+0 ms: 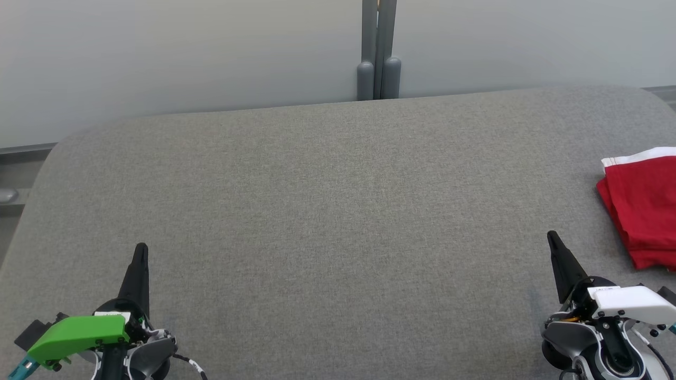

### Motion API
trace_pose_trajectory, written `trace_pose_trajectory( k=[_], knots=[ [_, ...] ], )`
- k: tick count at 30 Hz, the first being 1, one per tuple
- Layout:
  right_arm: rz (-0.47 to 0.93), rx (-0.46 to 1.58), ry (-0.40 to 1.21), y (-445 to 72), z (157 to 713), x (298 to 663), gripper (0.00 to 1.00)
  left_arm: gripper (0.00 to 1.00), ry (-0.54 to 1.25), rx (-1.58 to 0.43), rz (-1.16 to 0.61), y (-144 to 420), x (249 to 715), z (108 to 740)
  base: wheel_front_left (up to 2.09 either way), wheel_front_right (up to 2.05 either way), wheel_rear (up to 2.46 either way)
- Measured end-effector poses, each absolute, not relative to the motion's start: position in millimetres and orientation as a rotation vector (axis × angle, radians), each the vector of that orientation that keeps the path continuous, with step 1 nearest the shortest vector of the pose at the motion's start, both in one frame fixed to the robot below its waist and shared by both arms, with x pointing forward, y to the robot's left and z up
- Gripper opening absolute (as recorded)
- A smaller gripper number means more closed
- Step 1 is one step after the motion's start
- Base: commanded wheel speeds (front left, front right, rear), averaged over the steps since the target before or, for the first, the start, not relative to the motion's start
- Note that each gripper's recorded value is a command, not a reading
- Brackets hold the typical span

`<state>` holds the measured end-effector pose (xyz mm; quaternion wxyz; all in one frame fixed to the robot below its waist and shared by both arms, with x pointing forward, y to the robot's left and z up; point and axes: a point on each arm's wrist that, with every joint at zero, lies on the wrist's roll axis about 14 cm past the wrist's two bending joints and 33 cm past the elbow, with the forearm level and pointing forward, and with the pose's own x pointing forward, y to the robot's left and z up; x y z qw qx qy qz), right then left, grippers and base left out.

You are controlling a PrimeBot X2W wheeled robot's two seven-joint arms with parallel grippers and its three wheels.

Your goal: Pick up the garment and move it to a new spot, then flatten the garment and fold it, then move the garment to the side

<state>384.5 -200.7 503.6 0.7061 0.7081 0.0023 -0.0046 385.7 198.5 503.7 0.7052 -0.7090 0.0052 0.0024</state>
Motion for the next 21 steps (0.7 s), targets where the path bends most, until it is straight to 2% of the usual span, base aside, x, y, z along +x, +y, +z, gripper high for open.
trace_pose_trajectory(
  k=[21],
  knots=[
    [-0.01,1.574,0.005,-200.7,503.6,384.5,0.0,0.0,0.012,-1.576,0.005,198.5,385.7,503.8,0.0,0.0,0.0]
  ],
)
